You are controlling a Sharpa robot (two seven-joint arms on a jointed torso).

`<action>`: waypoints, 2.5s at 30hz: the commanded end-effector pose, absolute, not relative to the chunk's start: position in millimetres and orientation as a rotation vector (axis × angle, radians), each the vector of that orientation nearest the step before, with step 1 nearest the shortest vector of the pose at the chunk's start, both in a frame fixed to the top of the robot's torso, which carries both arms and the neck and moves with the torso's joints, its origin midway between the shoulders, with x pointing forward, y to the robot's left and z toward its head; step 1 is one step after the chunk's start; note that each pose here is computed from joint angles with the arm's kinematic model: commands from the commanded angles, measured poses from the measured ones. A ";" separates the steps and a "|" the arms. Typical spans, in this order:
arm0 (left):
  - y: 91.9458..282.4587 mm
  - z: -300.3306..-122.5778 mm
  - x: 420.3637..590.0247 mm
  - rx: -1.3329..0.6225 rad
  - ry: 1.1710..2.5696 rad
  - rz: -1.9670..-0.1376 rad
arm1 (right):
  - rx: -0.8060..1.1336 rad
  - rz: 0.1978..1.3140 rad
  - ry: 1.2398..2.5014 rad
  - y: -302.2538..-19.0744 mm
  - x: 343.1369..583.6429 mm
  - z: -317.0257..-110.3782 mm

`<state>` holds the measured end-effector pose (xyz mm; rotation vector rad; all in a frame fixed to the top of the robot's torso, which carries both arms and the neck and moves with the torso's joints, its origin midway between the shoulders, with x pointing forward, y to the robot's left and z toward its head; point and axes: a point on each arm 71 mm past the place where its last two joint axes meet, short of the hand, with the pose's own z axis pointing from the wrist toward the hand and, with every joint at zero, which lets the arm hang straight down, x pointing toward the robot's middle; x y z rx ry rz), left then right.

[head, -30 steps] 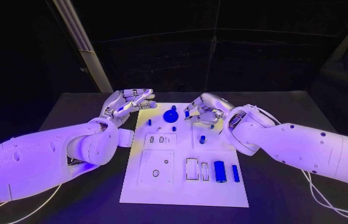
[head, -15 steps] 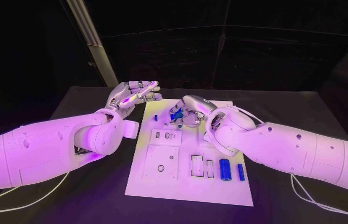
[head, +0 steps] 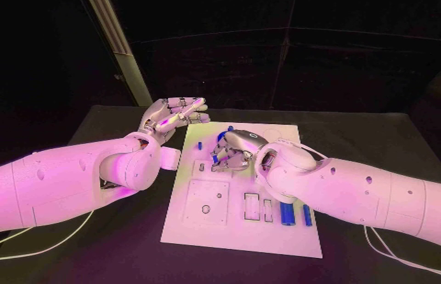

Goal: Assemble the parts on the task board

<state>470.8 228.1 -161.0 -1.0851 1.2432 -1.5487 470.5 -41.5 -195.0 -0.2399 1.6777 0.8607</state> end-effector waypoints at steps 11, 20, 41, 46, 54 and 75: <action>225.5 -159.5 471.5 -1.077 1.240 -1.571 | -0.323 0.789 1.741 -41.1 469.1 -203.7; 225.3 -159.7 471.8 -1.077 1.241 -1.571 | -0.339 0.760 1.753 -43.5 470.7 -208.1; 225.5 -160.1 472.4 -1.079 1.244 -1.570 | -0.372 0.703 1.788 -49.5 472.2 -212.6; 225.7 -160.2 472.6 -1.079 1.244 -1.569 | -0.387 0.695 1.796 -48.6 471.0 -213.1; 225.7 -160.3 472.7 -1.080 1.244 -1.569 | -0.394 0.682 1.784 -47.4 470.5 -212.3; 225.9 -160.6 472.8 -1.082 1.248 -1.568 | -0.359 0.679 1.735 -47.3 471.3 -208.2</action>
